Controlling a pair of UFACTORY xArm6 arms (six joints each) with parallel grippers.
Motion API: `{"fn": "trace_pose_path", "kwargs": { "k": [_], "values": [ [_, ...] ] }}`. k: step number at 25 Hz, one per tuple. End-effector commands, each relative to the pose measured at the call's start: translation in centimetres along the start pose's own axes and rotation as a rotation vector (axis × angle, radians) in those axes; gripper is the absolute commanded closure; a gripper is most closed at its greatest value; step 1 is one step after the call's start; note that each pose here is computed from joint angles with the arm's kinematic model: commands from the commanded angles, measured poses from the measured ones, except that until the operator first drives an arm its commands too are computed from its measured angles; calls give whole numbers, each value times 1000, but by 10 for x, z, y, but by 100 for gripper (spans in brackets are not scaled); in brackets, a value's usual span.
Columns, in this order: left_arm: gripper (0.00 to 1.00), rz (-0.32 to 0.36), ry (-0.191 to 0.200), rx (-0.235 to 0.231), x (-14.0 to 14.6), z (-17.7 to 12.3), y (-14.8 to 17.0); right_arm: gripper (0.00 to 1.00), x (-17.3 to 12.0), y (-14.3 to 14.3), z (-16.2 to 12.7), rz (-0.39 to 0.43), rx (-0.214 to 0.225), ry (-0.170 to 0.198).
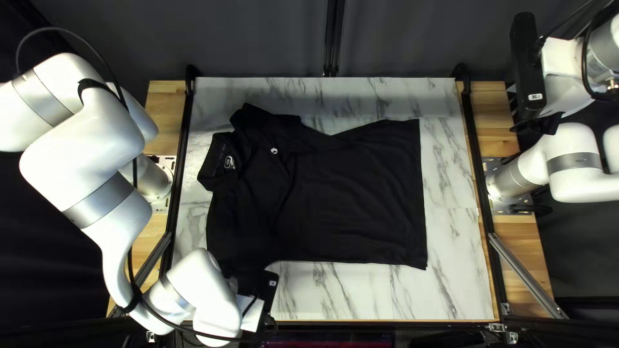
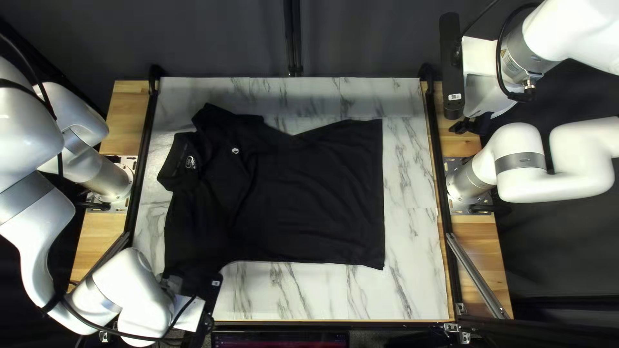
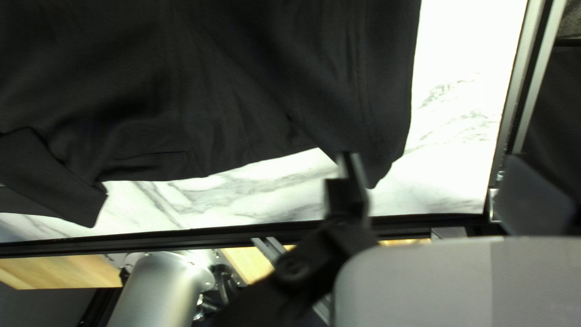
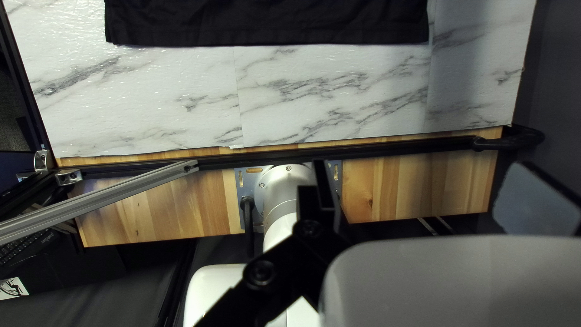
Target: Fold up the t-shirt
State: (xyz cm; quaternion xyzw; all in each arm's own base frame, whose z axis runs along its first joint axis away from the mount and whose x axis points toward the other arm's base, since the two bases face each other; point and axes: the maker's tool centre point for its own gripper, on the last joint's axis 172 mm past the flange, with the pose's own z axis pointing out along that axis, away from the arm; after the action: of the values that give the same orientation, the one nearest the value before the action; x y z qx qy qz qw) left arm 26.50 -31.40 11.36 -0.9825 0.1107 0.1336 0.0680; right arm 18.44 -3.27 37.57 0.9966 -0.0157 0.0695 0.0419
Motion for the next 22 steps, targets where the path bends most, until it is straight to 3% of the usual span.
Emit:
{"fn": "trace_pose_path", "kwargs": {
  "k": [1, 12, 14, 22],
  "values": [
    [0, -13, 7, 14, 21, 1, -5, 0, 0, 0, 0, 0, 0, 0],
    [0, 8, 79, -29, 68, 38, -12, 0, 0, 0, 0, 0, 0, 0],
    [0, -13, 93, -22, 70, 44, -10, 0, 0, 0, 0, 0, 0, 0],
    [2, -236, 141, 50, 70, 56, -12, 0, 0, 0, 0, 0, 0, 0]
  ]
}}
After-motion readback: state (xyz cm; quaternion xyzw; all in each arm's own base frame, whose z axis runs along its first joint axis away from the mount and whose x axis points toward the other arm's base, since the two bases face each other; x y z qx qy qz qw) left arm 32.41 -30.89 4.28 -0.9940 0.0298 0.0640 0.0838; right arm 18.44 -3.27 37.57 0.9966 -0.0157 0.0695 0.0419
